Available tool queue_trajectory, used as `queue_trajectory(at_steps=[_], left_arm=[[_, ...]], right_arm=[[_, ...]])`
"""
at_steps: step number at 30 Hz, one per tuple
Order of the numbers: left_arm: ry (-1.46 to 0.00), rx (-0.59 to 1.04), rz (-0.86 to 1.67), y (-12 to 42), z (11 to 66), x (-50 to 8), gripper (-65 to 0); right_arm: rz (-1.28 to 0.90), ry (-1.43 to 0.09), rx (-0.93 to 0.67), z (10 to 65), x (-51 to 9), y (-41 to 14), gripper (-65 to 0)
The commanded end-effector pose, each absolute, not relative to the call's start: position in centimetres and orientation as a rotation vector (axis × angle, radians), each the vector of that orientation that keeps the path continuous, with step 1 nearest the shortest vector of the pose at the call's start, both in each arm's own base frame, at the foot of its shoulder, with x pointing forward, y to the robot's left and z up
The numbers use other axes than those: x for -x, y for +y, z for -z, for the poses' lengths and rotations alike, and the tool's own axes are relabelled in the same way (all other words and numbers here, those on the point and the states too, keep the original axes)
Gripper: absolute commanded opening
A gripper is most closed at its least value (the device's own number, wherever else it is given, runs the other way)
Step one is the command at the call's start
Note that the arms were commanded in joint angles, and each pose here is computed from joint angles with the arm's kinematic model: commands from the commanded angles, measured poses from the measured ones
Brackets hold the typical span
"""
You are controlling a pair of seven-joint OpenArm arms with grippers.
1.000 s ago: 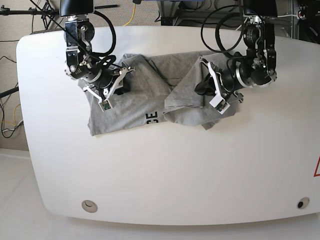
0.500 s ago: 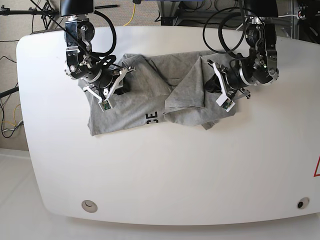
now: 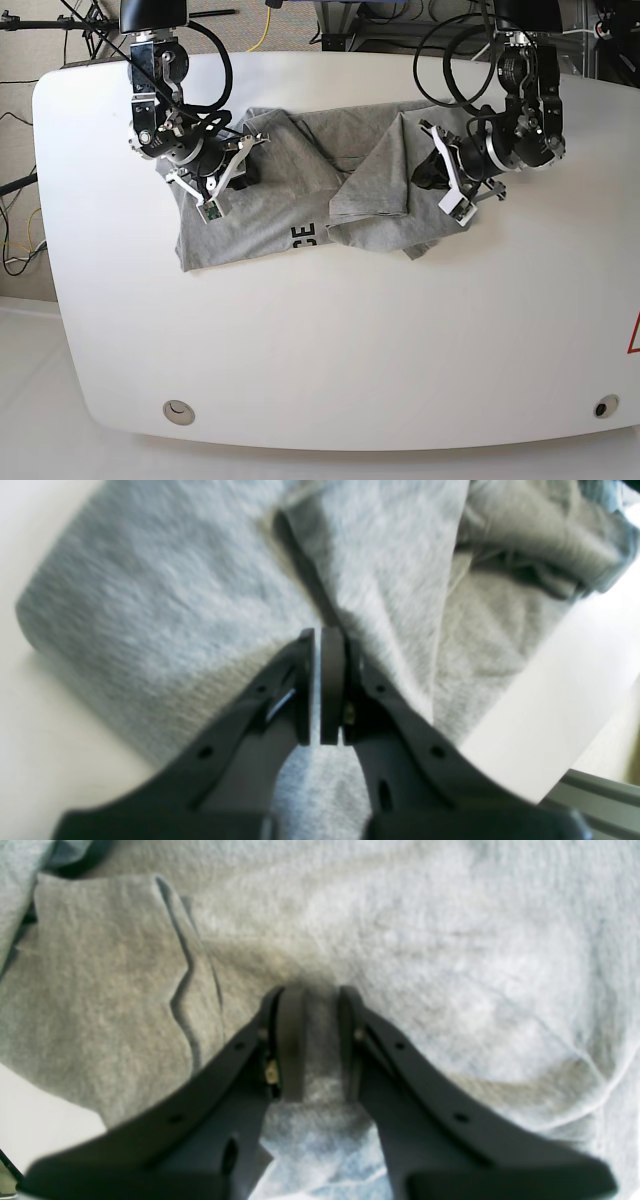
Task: Fold the T-shirt properly
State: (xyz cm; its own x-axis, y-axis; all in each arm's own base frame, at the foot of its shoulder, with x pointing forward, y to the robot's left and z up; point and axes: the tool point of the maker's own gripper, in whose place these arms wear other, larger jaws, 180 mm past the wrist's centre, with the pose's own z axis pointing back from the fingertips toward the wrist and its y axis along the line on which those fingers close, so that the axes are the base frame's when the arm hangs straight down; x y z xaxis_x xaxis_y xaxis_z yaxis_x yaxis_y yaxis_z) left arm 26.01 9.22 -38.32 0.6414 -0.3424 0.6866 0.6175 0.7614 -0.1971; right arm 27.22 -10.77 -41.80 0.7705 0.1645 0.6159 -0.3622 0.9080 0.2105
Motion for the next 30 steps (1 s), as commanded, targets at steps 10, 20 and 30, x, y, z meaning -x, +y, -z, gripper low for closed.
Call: queue_trajectory(at_steps=[10,20,30], left_arm=[[-0.69,0.513,0.6,7.0,38.0,-24.9,-32.6],[-0.658,0.486,0.593,7.8,39.0,-24.4,-57.9],[-0.652,0.47,0.507,9.2,40.4,-24.7,-64.9]], right_arm=[[-0.299,-0.673,-0.324,40.7,-28.1,-11.0,-53.4],[-0.289,-0.671,-0.314,40.7,-28.1,-11.4,-53.7],[-0.3,-0.658,-0.319,41.0,-27.9,-11.0,-53.9]])
